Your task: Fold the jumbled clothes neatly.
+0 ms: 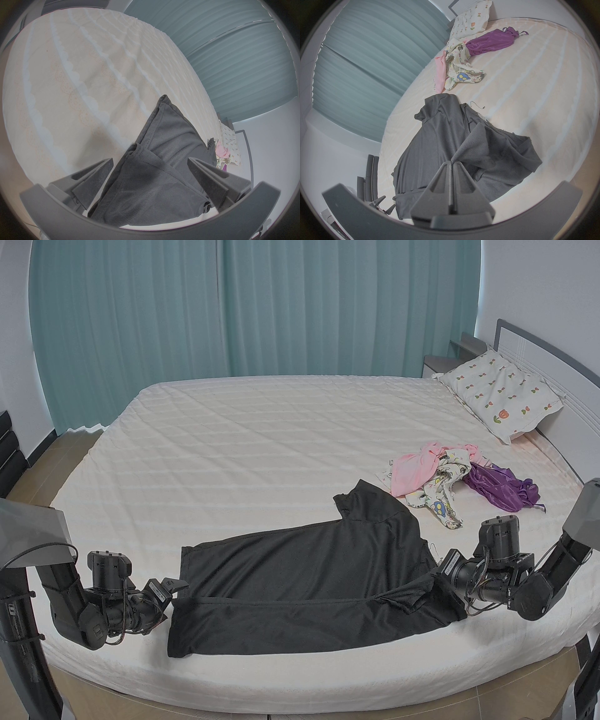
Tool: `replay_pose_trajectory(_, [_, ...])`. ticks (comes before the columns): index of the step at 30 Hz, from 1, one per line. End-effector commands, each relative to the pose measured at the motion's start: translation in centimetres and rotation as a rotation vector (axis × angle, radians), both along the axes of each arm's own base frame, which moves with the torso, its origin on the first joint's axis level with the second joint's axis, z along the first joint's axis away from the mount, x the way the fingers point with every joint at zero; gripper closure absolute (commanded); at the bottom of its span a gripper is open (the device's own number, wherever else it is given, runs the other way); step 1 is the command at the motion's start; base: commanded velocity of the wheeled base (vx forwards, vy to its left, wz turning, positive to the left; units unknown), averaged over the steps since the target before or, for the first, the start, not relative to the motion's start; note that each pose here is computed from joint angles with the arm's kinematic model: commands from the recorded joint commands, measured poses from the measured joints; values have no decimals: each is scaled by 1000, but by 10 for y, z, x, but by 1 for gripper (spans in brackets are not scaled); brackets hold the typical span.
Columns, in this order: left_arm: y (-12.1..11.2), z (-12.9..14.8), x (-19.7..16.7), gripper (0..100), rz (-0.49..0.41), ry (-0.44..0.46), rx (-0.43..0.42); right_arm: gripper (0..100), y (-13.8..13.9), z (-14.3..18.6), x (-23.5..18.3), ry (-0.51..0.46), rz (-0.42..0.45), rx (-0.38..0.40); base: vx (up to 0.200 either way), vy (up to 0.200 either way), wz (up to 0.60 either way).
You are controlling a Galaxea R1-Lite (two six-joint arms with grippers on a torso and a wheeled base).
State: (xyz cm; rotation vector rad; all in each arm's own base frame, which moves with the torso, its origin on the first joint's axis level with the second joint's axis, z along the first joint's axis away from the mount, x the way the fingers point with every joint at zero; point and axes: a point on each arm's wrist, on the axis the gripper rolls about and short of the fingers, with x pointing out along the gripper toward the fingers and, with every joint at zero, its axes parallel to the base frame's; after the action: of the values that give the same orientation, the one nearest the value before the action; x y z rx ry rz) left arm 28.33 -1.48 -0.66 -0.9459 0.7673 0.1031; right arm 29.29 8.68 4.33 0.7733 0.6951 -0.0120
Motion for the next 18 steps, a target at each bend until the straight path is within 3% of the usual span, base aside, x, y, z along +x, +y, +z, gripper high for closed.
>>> replay_pose_trajectory(1, [0,-1,0,0,0,1,0,100,4,31,14,-46,12,-4,0,0,0])
replay_pose_trajectory(5, [0,-1,0,0,0,2,0,100,4,44,15,-7,26,-56,0,0,0])
replay_pose_trajectory(9, [0,0,0,0,0,1,0,100,5,53,16,-30,36,-65,0,0,0])
replay_pose_trajectory(18, [0,-1,0,0,-4,0,2,100,13,67,24,39,69,-111,0,0,0])
